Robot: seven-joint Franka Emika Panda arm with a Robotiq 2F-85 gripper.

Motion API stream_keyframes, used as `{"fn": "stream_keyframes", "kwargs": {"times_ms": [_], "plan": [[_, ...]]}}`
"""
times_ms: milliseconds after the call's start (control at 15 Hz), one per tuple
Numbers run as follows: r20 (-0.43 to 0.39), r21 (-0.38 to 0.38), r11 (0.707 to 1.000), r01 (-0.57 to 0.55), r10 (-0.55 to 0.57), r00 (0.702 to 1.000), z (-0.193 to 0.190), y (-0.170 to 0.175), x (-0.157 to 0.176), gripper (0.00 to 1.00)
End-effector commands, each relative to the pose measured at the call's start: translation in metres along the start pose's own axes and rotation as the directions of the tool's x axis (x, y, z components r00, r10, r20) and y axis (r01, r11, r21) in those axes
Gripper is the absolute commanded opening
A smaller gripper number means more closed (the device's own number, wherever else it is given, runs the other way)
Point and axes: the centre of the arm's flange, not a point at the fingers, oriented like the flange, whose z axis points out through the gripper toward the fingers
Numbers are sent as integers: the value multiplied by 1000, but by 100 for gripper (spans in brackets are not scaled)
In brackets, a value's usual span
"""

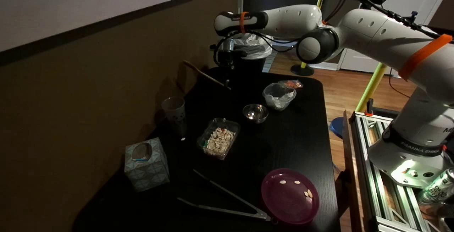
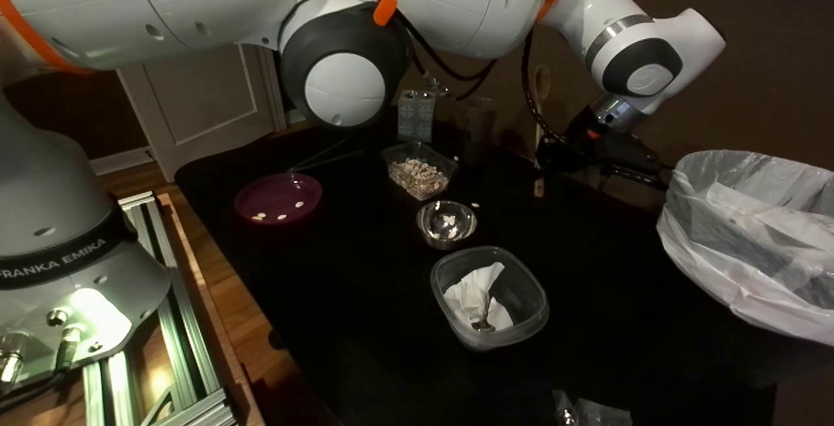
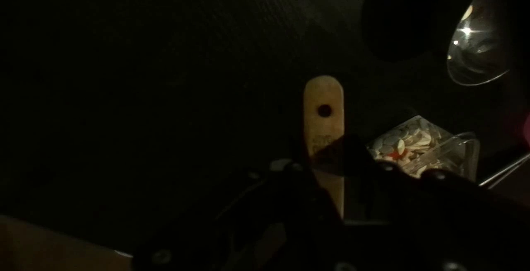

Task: Put the wooden spoon on the lunchbox on the right

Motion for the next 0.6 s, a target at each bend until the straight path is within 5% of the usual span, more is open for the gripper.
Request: {"fn": "stream_keyframes", "kwargs": {"times_ms": [0, 267, 533], "plan": [[85, -87, 985, -148, 155, 984, 13, -15, 4, 6], [153, -152, 942, -300, 323, 934, 23, -30, 13, 6], [236, -202, 875, -440, 479, 845, 38, -39, 28, 6]]}}
